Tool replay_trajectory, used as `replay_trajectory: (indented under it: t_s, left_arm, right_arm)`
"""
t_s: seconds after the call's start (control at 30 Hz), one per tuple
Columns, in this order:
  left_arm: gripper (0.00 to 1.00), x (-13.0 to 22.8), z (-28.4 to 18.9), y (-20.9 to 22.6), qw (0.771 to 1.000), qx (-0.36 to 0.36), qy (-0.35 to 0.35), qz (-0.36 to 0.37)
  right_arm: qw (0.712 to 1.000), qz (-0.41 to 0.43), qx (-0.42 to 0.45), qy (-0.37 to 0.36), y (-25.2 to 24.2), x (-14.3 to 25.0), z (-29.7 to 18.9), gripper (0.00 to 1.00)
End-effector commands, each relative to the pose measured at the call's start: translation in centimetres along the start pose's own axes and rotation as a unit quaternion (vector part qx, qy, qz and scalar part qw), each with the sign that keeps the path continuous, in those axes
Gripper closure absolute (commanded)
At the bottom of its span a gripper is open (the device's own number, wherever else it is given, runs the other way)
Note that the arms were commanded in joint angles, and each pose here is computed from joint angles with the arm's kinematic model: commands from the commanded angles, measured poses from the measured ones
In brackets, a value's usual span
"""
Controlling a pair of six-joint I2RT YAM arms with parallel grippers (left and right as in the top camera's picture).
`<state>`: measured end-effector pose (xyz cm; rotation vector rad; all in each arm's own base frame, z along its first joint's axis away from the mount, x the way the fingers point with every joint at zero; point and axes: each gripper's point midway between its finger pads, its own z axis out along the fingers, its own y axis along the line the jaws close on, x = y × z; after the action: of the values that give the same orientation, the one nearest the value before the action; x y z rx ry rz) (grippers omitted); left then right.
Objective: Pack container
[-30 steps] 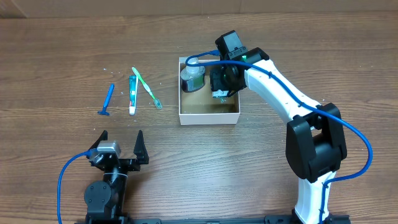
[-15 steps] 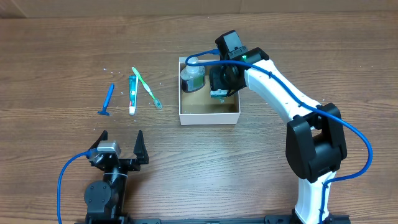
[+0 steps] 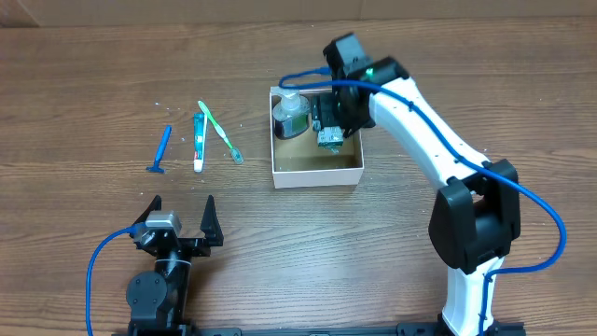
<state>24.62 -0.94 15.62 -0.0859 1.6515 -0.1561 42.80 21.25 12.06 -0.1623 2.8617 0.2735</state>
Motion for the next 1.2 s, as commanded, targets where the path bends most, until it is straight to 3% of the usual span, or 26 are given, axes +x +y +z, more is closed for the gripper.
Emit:
replay_trajectory:
  t_s: [0.0,0.17,0.33,0.4,0.6,0.83,1.17]
  left_arm:
    - [0.00,-0.1,0.0,0.4,1.000,-0.008,-0.004,-0.002]
    - [0.00,-0.1,0.0,0.4,1.000,-0.008,-0.004,-0.002]
    - [0.00,-0.1,0.0,0.4,1.000,-0.008,-0.004,-0.002]
    - [0.00,-0.1,0.0,0.4,1.000,-0.008,-0.004,-0.002]
    - [0.00,-0.1,-0.1,0.9,1.000,-0.023,-0.006,-0.002]
    - [0.00,-0.1,-0.1,0.9,1.000,-0.023,-0.006,-0.002]
    - [0.00,-0.1,0.0,0.3,1.000,-0.007,-0.005,-0.015]
  right_arm:
    - [0.995,-0.005,-0.023,-0.098,1.5,-3.6,-10.0,0.16]
    - [0.980,0.043,0.060,-0.183,-2.9,-5.1,-18.4,0.12]
    - [0.959,0.147,0.137,-0.201,-11.3,-5.5,-20.5,0.05]
    - [0.951,0.210,0.147,-0.171,-16.2,-4.8,-19.2,0.01]
    - [0.950,0.283,0.110,-0.076,-21.7,-2.1,-12.6,0.00]
    - [0.954,0.286,0.093,0.000,-21.4,1.8,-5.0,0.00]
    - [0.960,0.265,0.083,0.034,-19.3,4.0,-1.2,0.00]
